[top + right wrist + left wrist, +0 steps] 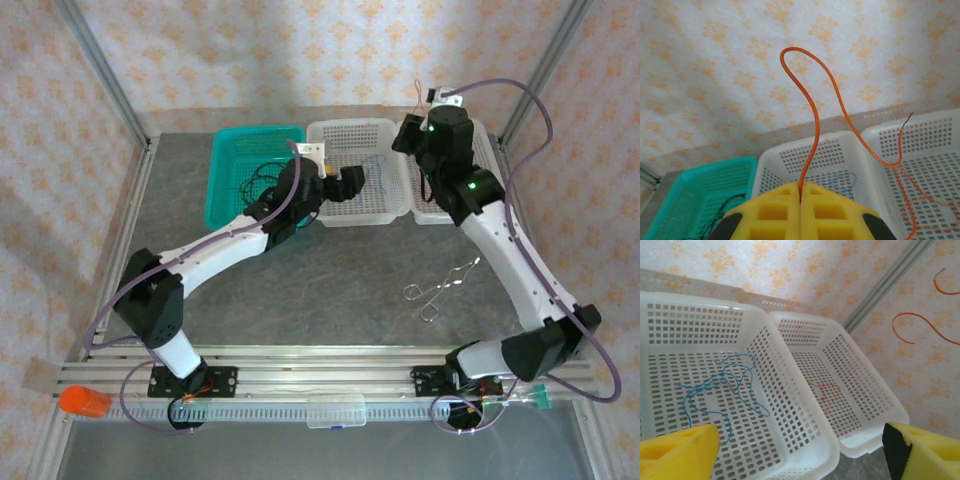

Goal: Untangle the cables

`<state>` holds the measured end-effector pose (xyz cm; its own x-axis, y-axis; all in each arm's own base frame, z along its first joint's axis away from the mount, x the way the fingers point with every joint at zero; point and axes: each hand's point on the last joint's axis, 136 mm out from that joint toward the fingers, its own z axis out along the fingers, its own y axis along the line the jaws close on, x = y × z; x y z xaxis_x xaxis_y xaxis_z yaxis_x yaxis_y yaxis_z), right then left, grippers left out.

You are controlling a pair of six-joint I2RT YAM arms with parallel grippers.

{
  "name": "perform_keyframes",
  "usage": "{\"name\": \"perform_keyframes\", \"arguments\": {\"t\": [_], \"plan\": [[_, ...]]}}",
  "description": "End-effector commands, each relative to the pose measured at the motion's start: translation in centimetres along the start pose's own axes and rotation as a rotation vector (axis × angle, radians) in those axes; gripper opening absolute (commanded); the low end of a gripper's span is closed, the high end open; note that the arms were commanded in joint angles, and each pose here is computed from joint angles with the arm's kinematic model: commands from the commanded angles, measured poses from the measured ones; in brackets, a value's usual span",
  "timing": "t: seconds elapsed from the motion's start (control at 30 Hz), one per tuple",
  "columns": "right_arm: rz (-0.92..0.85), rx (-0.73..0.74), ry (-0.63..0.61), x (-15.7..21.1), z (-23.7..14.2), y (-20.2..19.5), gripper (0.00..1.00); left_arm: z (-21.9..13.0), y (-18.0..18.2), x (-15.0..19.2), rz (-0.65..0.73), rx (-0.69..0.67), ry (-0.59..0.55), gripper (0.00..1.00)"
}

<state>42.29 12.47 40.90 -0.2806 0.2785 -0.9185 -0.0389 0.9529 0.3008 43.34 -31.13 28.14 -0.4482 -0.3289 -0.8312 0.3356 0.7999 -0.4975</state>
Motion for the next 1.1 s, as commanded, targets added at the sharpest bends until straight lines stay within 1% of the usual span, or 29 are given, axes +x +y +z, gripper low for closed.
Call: {"name": "perform_keyframes", "arguments": {"t": [0.0,0.1,0.3,0.43,0.5,0.73,0.93,1.07], "plan": [[0.015,0.04,0.102,0.9,1.4,-2.2,0.0,0.9,-1.1,-0.6,-0.021,-0.01,-0.056,0.86],[0.023,0.077,0.169,1.7,2.7,-4.3,0.0,1.9,-2.4,0.8,-0.006,0.019,-0.034,0.86],[0.056,0.112,0.206,2.1,4.2,-8.1,0.0,4.0,-5.1,2.8,0.011,0.097,0.033,0.87],[0.071,0.17,0.255,3.9,5.8,-11.2,0.0,5.2,-6.7,3.4,0.013,0.134,0.06,0.87],[0.091,0.193,0.27,4.7,6.5,-12.7,0.0,6.4,-6.7,4.8,0.017,0.135,0.097,0.87],[0.181,0.309,0.379,9.1,9.5,-18.1,0.0,8.6,-6.9,6.2,0.029,0.108,0.144,0.87],[0.219,0.351,0.507,13.6,11.9,-20.5,0.0,9.7,-6.2,7.1,0.031,0.06,0.179,0.87],[0.227,0.364,0.571,16.0,13.1,-21.2,0.07,9.8,-6.0,7.4,0.032,0.06,0.189,0.87]]}}
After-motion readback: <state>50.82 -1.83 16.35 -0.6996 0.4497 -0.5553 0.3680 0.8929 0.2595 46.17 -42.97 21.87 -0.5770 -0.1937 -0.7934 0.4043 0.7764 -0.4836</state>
